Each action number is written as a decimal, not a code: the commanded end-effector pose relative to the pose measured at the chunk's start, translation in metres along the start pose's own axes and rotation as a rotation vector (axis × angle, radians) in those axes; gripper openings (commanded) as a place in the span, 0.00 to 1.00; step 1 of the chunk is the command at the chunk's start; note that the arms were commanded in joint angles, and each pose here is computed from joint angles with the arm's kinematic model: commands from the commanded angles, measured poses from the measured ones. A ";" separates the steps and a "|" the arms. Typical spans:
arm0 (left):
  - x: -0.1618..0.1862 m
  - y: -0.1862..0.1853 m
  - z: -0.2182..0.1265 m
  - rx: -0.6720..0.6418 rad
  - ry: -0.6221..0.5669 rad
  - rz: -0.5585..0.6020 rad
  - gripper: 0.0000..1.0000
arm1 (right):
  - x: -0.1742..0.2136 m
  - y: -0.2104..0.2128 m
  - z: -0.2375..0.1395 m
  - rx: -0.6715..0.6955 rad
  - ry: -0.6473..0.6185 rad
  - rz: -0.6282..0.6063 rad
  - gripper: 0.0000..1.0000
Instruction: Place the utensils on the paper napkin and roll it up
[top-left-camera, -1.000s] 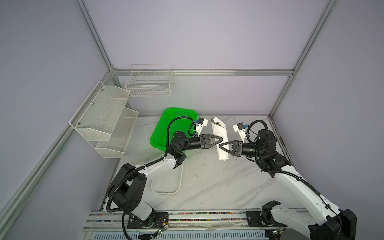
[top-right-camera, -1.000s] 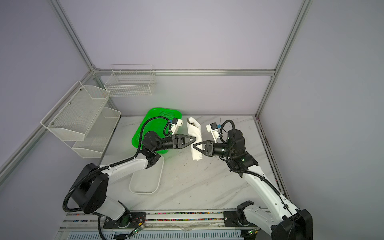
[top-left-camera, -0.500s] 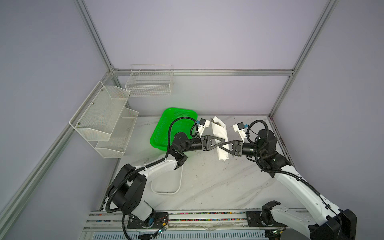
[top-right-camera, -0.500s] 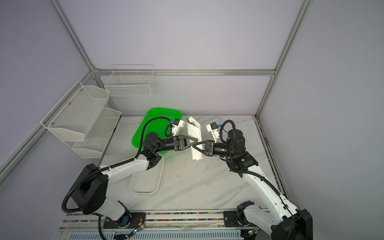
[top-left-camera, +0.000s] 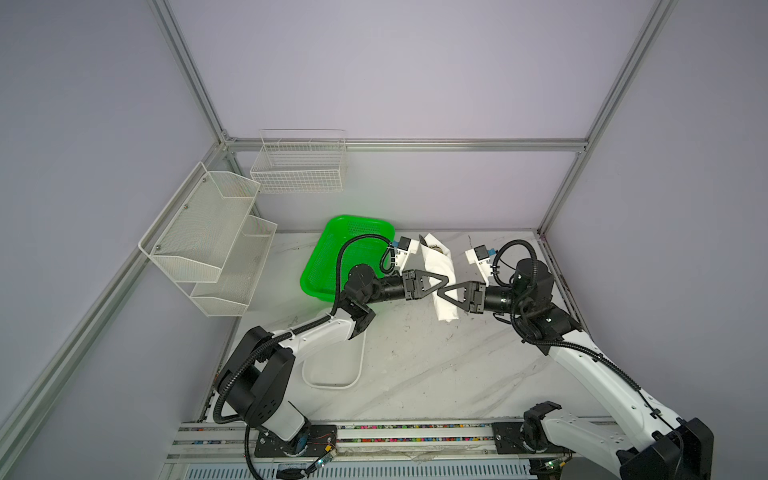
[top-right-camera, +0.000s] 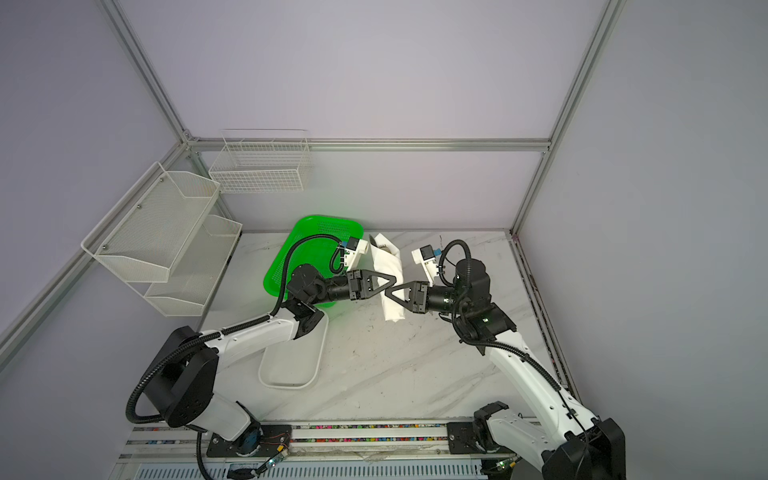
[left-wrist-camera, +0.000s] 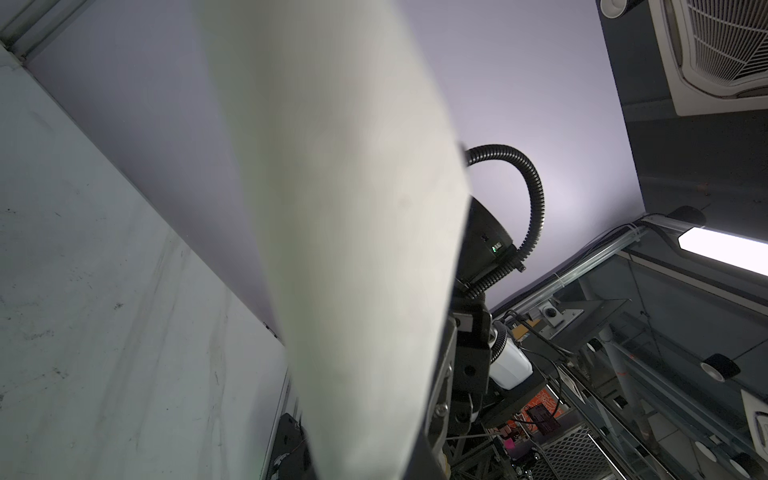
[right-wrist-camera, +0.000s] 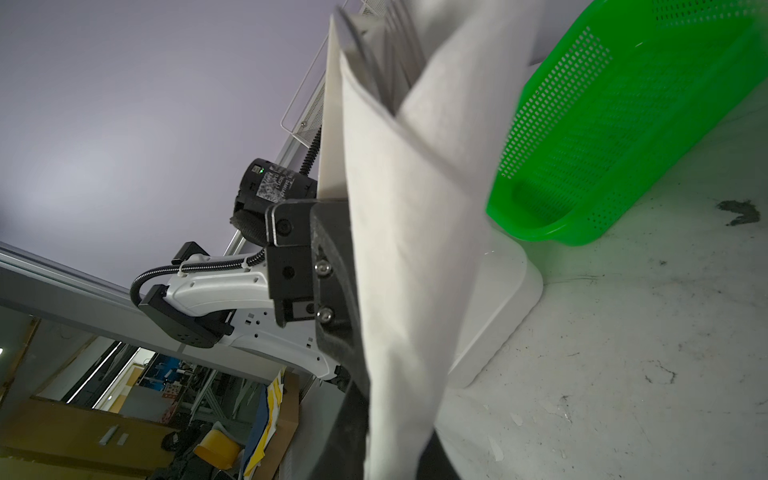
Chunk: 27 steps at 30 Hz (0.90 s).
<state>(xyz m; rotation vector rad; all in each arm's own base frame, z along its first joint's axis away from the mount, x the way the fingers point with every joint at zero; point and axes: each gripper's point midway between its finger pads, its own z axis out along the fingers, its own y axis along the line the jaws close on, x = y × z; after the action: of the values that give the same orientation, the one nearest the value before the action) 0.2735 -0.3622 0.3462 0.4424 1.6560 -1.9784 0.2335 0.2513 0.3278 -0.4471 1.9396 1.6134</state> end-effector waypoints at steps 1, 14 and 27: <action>-0.002 -0.006 -0.006 -0.001 -0.022 0.061 0.10 | -0.002 0.011 -0.002 -0.020 -0.005 -0.064 0.17; -0.010 -0.003 -0.024 -0.031 -0.024 0.095 0.06 | -0.004 0.002 -0.007 0.058 -0.039 -0.052 0.30; -0.023 0.008 -0.083 -0.118 -0.069 0.112 0.05 | -0.024 -0.048 -0.004 0.276 -0.132 -0.004 0.53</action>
<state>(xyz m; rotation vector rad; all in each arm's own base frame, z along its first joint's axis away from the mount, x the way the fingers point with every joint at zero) 0.3030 -0.2973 0.3190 0.3323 1.7457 -1.8258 0.2662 0.2337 0.3121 -0.2515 1.9895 1.3730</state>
